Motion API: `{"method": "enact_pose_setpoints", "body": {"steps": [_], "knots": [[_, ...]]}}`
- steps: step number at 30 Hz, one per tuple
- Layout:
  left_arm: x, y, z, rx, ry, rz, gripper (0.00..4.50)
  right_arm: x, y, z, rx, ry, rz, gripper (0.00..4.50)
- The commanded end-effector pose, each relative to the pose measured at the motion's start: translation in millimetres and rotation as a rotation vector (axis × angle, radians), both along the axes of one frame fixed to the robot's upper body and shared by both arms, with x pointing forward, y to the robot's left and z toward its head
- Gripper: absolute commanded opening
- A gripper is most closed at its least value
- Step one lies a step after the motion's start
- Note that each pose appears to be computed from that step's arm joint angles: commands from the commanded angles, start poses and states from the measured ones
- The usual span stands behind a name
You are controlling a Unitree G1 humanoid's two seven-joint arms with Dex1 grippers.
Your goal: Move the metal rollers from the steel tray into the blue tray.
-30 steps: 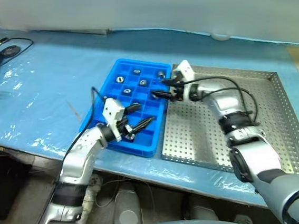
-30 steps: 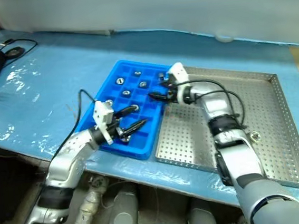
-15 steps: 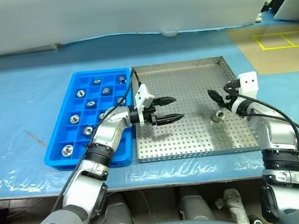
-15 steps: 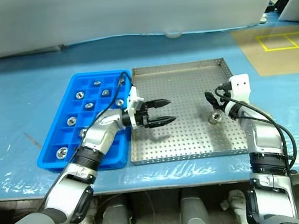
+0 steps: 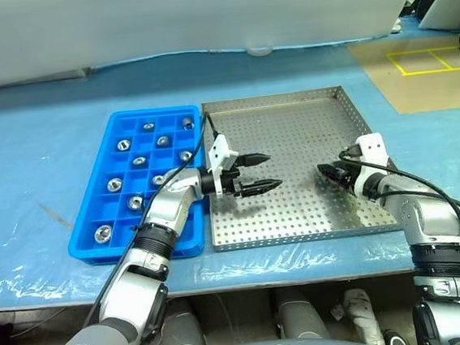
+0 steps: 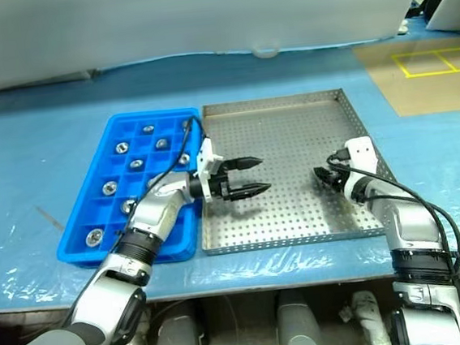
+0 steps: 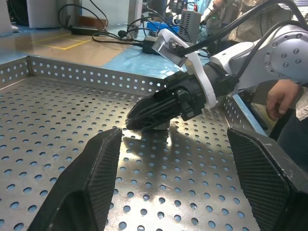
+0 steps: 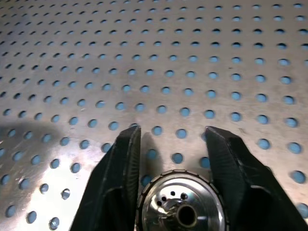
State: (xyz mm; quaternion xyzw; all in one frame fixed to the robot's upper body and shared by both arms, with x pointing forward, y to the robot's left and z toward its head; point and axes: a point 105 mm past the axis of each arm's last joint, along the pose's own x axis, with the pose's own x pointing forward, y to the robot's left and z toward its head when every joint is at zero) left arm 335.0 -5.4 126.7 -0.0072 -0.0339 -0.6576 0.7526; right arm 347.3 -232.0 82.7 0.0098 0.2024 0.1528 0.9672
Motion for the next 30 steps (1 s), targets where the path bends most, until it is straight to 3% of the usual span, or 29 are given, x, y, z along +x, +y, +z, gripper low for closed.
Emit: {"method": "enact_pose_setpoints", "body": {"steps": [1,6,10,13,22,30], "knots": [[2.0,4.1,7.5,-0.015,-0.047,0.028,3.71,11.9,2.2,25.6,-0.001,-0.078,0.028,1.66],[2.4,13.2,7.1,-0.023,-0.047,0.071,3.71,25.0,29.4,62.2,0.108,-0.224,0.129,1.66],[3.9,30.1,9.0,-0.024,-0.060,0.146,3.71,22.0,82.6,99.0,0.243,-0.329,0.390,1.66],[3.4,45.9,9.2,-0.018,-0.070,0.223,3.71,11.4,118.3,111.1,0.313,-0.335,0.604,1.66],[-21.2,91.0,7.1,-0.043,-0.063,0.486,3.71,11.3,182.7,108.3,0.358,-0.241,0.963,1.66],[-39.3,110.1,0.0,-0.055,-0.037,0.650,3.71,9.6,208.2,100.4,0.314,-0.172,1.140,1.66]]}}
